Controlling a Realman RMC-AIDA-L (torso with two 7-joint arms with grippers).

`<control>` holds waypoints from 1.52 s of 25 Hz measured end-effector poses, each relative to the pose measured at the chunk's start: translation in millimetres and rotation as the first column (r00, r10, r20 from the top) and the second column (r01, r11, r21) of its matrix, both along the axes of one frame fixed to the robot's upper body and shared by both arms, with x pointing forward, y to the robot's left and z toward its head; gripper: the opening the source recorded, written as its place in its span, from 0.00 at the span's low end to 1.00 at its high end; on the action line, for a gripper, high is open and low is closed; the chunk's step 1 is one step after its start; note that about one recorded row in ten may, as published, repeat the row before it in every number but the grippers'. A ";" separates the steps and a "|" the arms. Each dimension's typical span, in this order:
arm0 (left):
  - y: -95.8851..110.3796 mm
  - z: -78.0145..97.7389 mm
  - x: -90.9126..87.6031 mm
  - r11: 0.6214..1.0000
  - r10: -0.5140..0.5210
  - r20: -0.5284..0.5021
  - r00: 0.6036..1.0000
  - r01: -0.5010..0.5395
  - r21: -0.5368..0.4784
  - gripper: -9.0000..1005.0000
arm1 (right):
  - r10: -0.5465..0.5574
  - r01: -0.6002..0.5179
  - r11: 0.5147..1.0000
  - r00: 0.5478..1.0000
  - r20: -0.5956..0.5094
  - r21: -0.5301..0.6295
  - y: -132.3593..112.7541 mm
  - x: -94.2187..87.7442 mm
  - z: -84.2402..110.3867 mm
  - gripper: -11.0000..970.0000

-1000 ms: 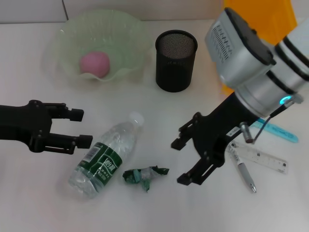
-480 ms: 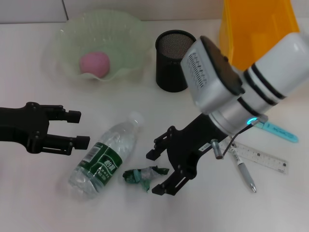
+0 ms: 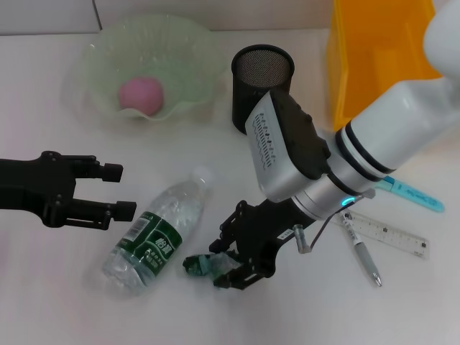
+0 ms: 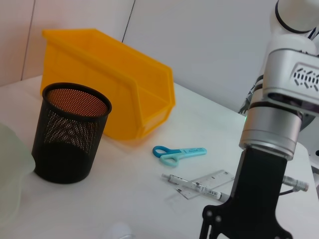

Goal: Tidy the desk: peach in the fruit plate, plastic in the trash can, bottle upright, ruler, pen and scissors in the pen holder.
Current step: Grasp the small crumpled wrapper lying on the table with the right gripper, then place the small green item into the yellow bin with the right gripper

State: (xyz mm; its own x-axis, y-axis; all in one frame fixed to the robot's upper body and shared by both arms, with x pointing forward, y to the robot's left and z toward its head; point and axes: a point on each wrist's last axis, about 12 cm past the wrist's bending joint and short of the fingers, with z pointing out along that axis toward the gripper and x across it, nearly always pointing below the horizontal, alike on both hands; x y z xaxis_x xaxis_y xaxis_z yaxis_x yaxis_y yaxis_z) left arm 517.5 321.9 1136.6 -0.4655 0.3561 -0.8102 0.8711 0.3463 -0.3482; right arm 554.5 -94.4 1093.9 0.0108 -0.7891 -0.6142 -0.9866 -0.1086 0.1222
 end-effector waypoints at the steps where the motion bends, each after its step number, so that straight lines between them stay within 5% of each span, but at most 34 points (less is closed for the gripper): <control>1: 0.1 -0.3 -0.2 1.000 0.001 -0.001 1.000 -0.001 0.000 0.83 | 0.000 0.000 1.000 1.000 0.000 0.000 0.0 0.0 0.0 0.67; 9: 1.4 -4.1 -1.8 1.000 0.003 -0.015 1.000 -0.003 -0.008 0.83 | -0.019 0.019 0.999 1.000 -0.012 0.028 3.1 -2.7 -3.5 0.45; 14: 1.7 -4.3 -2.0 1.000 0.003 -0.015 1.000 -0.003 -0.007 0.83 | -0.008 0.008 0.999 1.000 -0.010 0.033 -0.6 -4.7 -6.3 0.20; 21: 1.8 -4.3 -2.0 1.000 0.003 -0.015 1.000 -0.003 -0.007 0.83 | -0.037 0.039 0.997 0.999 -0.027 0.070 -11.2 -7.4 -4.2 0.09; 26: 3.4 -3.6 -1.8 1.000 0.013 -0.012 1.000 -0.013 -0.012 0.83 | -0.131 0.145 0.960 0.989 -0.074 0.239 -52.2 -0.1 23.8 0.06; 29: 4.7 -3.2 -1.7 1.000 0.021 -0.009 1.000 -0.021 -0.015 0.83 | -0.266 0.279 0.883 0.960 -0.087 0.378 -100.7 8.2 48.8 0.05; 32: 4.5 -2.5 -1.0 1.000 0.021 -0.006 1.000 -0.022 -0.016 0.83 | -0.518 0.467 0.677 0.851 -0.083 0.568 -163.4 18.9 72.5 0.05; 33: 4.1 -2.2 -0.6 1.000 0.020 -0.005 1.000 -0.020 -0.016 0.83 | -0.518 0.467 0.677 0.851 -0.083 0.568 -163.4 18.9 72.5 0.05; 34: 3.9 -1.9 -0.2 1.000 0.020 -0.005 1.000 -0.020 -0.016 0.83 | -0.589 0.507 0.607 0.804 -0.082 0.611 -178.2 22.1 74.5 0.05; 35: 3.3 -1.4 0.7 1.000 0.019 -0.003 1.000 -0.019 -0.017 0.83 | -0.716 0.577 0.472 0.692 -0.091 0.667 -199.4 31.4 69.8 0.05; 36: 3.3 -1.4 0.7 1.000 0.019 -0.003 1.000 -0.019 -0.017 0.83 | -0.716 0.577 0.472 0.692 -0.091 0.667 -199.4 31.4 69.8 0.05; 37: 3.1 -1.3 1.2 1.000 0.020 -0.002 1.000 -0.020 -0.017 0.83 | -0.803 0.621 0.355 0.586 -0.113 0.698 -211.4 39.6 58.8 0.05; 38: 3.0 -1.2 1.5 1.000 0.021 -0.001 1.000 -0.022 -0.017 0.83 | -0.803 0.621 0.355 0.586 -0.113 0.698 -211.4 39.6 58.8 0.05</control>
